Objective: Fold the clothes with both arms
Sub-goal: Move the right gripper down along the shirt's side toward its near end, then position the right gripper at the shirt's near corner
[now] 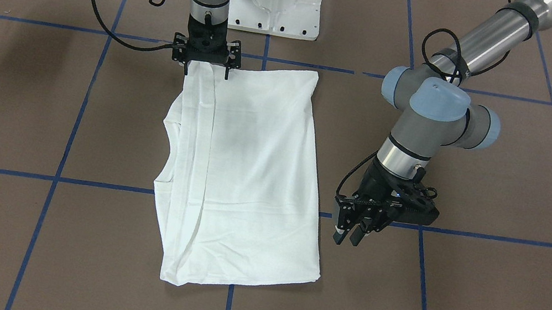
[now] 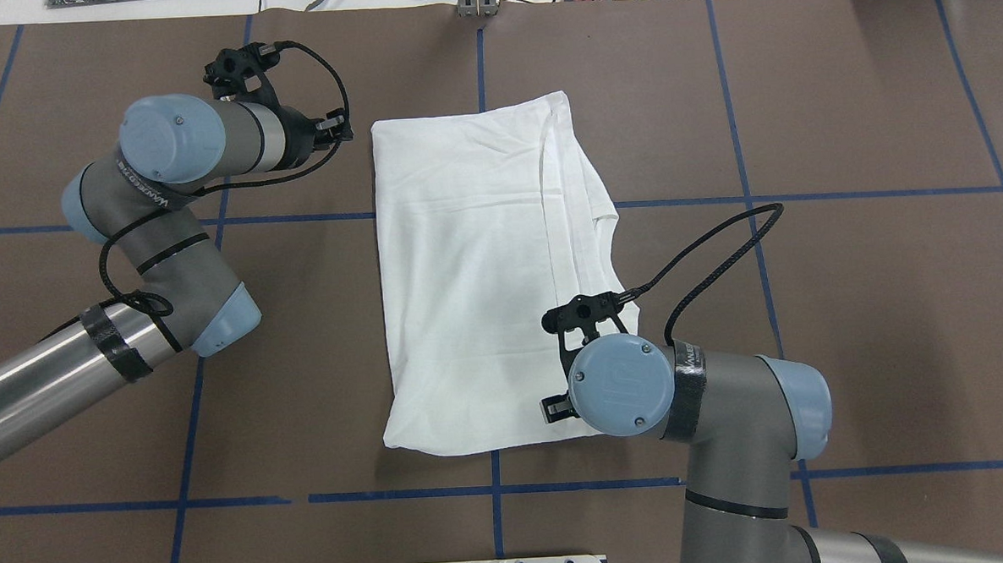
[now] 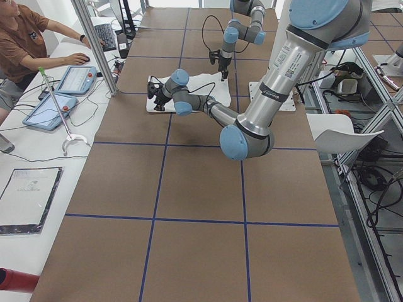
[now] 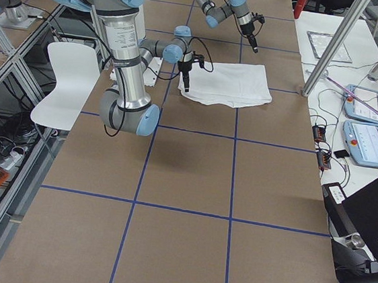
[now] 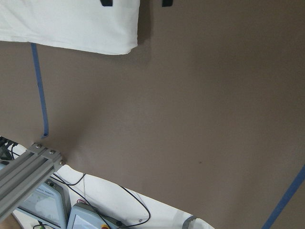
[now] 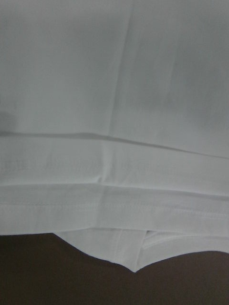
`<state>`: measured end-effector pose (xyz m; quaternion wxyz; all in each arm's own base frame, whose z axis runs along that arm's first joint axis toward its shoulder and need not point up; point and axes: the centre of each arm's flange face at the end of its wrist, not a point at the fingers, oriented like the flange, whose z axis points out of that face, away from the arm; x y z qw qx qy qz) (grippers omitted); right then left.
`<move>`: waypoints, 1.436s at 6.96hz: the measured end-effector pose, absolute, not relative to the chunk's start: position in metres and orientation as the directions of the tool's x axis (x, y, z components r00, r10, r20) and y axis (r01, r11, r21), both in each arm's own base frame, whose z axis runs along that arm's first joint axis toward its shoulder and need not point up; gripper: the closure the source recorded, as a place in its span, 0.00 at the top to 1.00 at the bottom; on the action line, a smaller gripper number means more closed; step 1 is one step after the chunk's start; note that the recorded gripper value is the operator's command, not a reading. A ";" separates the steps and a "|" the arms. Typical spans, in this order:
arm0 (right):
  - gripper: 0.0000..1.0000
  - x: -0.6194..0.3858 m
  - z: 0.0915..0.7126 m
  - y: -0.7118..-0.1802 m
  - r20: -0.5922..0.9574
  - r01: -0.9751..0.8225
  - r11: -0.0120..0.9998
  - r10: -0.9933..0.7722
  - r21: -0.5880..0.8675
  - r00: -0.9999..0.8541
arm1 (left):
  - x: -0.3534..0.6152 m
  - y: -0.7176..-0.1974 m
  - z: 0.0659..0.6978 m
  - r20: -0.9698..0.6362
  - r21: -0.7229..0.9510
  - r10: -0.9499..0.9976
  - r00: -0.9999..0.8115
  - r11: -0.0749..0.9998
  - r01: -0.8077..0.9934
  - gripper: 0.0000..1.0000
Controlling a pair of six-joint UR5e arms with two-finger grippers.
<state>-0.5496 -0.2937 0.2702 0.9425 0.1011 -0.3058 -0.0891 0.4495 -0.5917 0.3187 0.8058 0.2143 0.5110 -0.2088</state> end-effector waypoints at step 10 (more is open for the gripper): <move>1.00 -0.503 0.287 -0.289 0.613 -0.153 0.987 0.095 0.043 0.785 | 0.450 -0.591 0.319 -0.913 0.132 -0.117 0.390 0.822 0.555 0.45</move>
